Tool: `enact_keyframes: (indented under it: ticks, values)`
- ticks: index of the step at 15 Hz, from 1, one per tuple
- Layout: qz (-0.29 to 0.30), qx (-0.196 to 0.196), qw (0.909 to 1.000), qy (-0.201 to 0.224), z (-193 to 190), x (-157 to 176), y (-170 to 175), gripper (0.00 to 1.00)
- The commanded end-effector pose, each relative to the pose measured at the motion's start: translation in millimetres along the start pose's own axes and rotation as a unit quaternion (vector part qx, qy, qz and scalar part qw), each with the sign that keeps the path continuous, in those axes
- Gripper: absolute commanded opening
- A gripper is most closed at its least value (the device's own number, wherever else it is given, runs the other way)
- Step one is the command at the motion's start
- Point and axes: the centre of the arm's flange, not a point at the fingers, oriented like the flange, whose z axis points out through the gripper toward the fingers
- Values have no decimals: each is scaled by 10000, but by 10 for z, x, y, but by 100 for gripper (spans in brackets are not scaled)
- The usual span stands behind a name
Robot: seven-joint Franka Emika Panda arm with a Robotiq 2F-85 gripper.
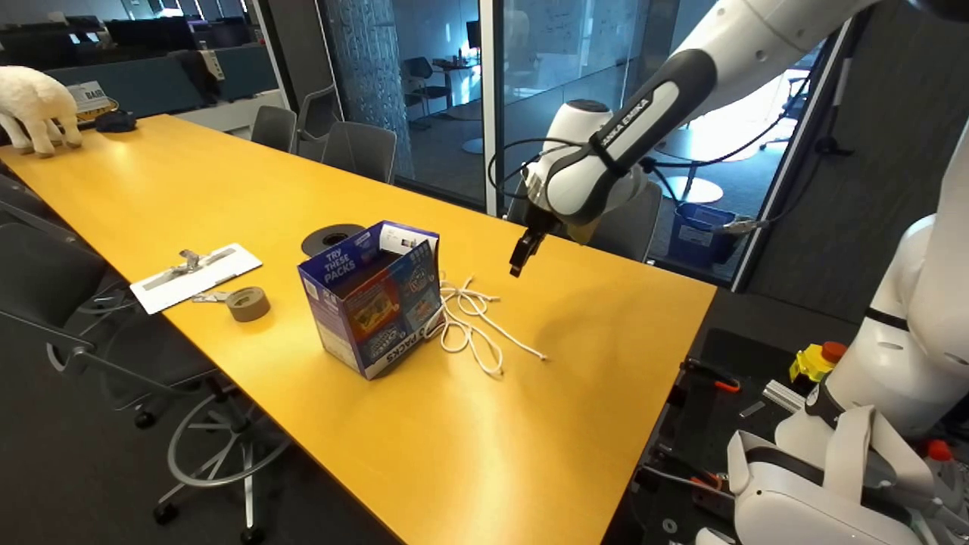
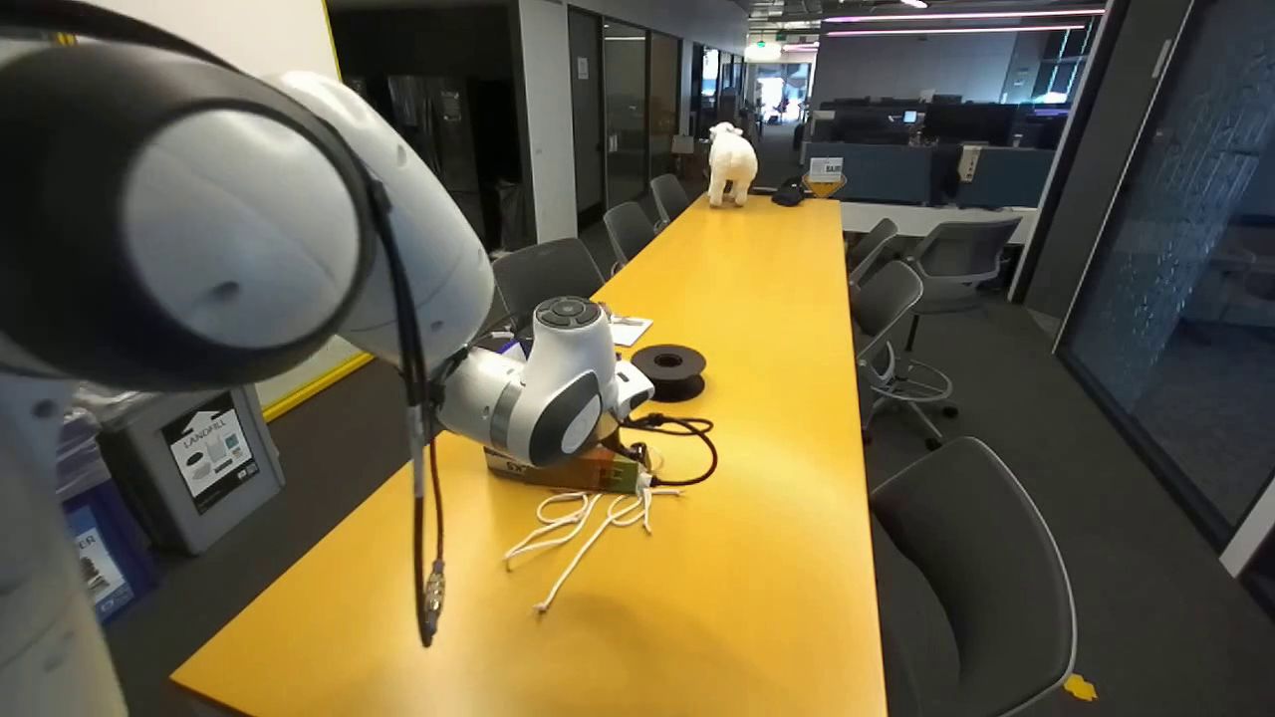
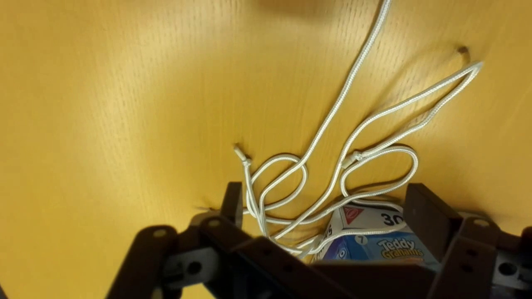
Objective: Place the two white ropes inside the blue box
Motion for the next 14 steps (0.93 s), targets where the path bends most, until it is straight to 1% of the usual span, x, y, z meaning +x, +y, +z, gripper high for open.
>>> enact_keyframes:
  ticks: [1, 3, 6, 9, 14]
  values:
    - [-190, 101, 9998, -33, 548, 551, 95, 100]
    - [-229, 66, 9997, -86, 765, 749, 101, 100]
    - [-343, 40, 9993, -146, 1081, 956, 185, 100]
    - [-438, -100, 9988, -206, 1308, 1120, 283, 100]
    - [-336, -188, 9990, -229, 1642, 1371, 460, 100]
